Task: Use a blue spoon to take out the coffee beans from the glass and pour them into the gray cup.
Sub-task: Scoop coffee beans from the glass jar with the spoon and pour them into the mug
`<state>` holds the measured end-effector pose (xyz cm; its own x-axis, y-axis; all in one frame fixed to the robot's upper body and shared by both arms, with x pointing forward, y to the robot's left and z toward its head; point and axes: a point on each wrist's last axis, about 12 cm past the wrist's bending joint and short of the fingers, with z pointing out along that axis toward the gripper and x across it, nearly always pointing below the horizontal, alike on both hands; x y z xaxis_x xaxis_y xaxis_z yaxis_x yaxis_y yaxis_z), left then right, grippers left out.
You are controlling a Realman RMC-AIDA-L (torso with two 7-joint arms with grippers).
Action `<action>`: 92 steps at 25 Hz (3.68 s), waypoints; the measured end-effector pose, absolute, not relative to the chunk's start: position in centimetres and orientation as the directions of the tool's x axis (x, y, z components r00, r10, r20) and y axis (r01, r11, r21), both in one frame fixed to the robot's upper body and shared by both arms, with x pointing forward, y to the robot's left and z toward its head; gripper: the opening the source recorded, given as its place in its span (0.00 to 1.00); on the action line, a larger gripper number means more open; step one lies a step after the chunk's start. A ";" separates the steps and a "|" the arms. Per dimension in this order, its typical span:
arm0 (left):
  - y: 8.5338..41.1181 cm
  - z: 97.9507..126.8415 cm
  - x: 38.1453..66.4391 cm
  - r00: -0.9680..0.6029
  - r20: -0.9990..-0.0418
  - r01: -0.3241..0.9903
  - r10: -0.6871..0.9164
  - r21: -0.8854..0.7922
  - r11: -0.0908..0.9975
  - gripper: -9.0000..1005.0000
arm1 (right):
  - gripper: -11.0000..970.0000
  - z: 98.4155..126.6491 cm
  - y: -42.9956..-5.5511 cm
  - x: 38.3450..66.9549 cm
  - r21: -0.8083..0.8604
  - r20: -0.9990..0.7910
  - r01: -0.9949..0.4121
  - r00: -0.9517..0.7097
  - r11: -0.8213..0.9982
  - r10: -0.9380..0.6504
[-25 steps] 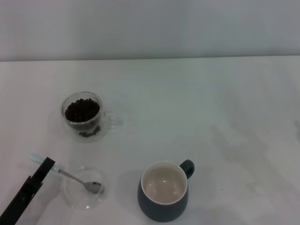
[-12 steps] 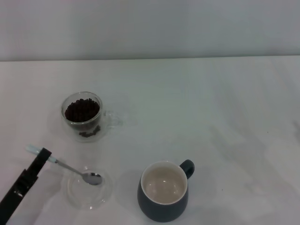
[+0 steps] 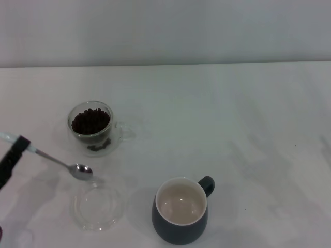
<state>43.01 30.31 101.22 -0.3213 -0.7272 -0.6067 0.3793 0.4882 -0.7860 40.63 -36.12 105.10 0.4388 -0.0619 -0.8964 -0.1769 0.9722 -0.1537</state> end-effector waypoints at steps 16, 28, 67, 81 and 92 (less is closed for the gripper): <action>33.2 105.2 50.1 -0.410 -0.674 0.446 -0.614 -0.736 0.509 0.13 | 0.61 105.4 -35.1 40.4 -0.162 -0.881 -0.256 0.472 0.953 -0.023; 34.1 107.6 53.6 -0.471 -0.668 0.443 -0.576 -0.744 0.501 0.13 | 0.61 105.5 -35.0 40.5 -0.164 -0.881 -0.268 0.472 0.950 -0.019; 31.2 110.1 62.0 -0.645 -0.705 0.356 -0.295 -0.619 0.700 0.13 | 0.61 104.9 -34.7 39.4 -0.104 -0.910 -0.348 0.412 0.932 0.052; 30.7 108.2 60.5 -0.650 -0.684 0.314 -0.331 -0.638 0.703 0.13 | 0.61 105.3 -34.4 39.2 -0.061 -0.897 -0.389 0.426 0.919 0.121; 31.4 106.6 58.7 -0.630 -0.617 0.221 -0.471 -0.724 0.653 0.13 | 0.61 105.1 -34.3 39.1 -0.052 -0.905 -0.412 0.405 0.910 0.132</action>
